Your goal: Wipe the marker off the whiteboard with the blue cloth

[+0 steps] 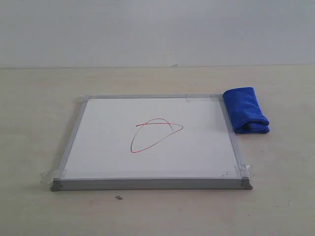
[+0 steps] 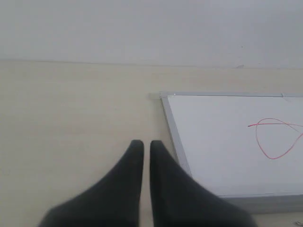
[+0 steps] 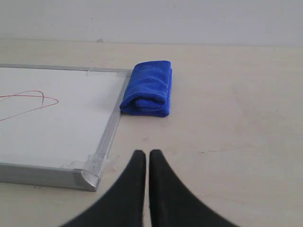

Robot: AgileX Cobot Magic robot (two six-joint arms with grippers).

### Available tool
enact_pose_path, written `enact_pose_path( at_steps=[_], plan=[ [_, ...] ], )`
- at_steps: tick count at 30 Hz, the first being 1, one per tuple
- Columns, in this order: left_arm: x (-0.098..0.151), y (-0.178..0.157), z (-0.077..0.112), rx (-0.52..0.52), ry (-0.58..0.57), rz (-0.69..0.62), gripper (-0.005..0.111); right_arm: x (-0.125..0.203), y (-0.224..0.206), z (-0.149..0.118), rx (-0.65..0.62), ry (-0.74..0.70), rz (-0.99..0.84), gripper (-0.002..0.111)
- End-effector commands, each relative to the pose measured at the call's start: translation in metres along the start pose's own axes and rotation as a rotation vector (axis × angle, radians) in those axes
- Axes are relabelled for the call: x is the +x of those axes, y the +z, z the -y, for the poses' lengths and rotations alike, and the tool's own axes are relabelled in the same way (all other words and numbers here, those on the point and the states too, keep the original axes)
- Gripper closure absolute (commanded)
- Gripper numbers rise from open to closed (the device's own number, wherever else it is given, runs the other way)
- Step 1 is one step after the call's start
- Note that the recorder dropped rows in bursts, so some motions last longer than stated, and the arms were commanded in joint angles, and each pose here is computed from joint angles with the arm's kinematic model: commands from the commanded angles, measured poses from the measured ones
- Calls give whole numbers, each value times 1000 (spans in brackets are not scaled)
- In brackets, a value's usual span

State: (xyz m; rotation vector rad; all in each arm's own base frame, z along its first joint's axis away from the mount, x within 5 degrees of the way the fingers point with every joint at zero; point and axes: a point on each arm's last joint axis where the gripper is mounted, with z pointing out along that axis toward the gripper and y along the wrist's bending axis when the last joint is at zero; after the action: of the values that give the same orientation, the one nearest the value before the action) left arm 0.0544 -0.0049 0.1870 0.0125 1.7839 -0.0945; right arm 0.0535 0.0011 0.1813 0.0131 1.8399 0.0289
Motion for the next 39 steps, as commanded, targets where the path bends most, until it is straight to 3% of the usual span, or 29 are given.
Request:
enact_pose_path(
  at_steps=[1, 12, 18, 21, 23, 31, 39],
  plan=[
    [0, 0, 0, -3, 2, 8, 102, -1, 0, 0, 3, -2, 10, 108],
    [0, 0, 0, -3, 2, 8, 102, -5, 0, 0, 4, -5, 54, 108],
    [0, 0, 0, -3, 2, 8, 102, -26, -4, 0, 4, 6, 295, 108],
    [0, 0, 0, -3, 2, 8, 102, -44, -12, 1, 1, 27, 514, 108],
    [0, 0, 0, -3, 2, 8, 102, -54, -17, 0, -4, 39, 526, 108],
    [0, 0, 0, -3, 2, 8, 102, -116, -37, -3, 0, -30, 288, 108],
    [0, 0, 0, -3, 2, 8, 102, -139, 0, -4, -6, -25, -107, 108]
  ],
)
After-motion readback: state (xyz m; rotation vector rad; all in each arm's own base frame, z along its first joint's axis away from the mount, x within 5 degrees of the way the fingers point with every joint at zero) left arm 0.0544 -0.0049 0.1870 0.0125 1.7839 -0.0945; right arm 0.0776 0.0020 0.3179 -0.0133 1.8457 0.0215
